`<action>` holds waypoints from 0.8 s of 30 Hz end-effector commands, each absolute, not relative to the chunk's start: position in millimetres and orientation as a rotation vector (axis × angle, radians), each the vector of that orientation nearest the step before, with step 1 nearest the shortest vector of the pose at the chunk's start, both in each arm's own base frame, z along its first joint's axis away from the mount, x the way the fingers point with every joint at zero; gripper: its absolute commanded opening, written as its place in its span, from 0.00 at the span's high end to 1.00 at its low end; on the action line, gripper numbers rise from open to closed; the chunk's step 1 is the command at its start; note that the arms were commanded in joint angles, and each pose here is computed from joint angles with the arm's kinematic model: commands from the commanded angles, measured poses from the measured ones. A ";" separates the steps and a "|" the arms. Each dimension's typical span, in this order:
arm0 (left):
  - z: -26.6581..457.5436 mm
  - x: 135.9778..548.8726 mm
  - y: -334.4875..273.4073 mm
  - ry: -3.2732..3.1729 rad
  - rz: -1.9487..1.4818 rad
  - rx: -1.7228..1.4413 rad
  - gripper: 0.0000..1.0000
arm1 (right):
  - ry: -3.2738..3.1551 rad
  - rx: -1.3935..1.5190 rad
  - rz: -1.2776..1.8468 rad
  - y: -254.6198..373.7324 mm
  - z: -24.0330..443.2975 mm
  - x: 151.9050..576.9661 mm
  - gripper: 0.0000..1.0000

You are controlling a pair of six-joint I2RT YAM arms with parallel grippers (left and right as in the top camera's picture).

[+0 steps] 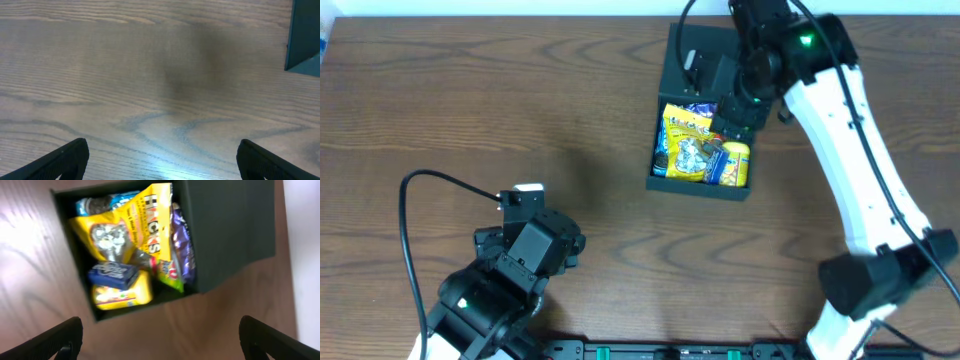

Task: Pack container
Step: 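Lower the candy bar into the box's back right and release it, then withdraw the right gripper from the box to its right side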

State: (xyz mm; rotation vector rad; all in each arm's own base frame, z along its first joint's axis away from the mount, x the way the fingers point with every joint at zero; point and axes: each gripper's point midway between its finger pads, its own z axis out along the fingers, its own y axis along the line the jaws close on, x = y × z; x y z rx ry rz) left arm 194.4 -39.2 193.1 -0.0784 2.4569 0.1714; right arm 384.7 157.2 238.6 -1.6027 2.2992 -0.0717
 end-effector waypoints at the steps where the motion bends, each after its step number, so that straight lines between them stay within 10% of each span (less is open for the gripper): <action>1: 192.3 193.8 -37.1 2.459 0.183 -0.079 0.05 | 2.355 -1.451 0.012 163.2 252.3 355.6 0.01; 11: 192.3 193.8 -37.2 2.459 0.183 -0.079 0.05 | 2.555 -0.591 0.252 155.4 254.9 326.9 0.01; 24: 192.3 193.9 -37.2 2.458 0.183 -0.080 0.05 | 2.612 -0.423 0.144 135.8 250.6 328.3 0.01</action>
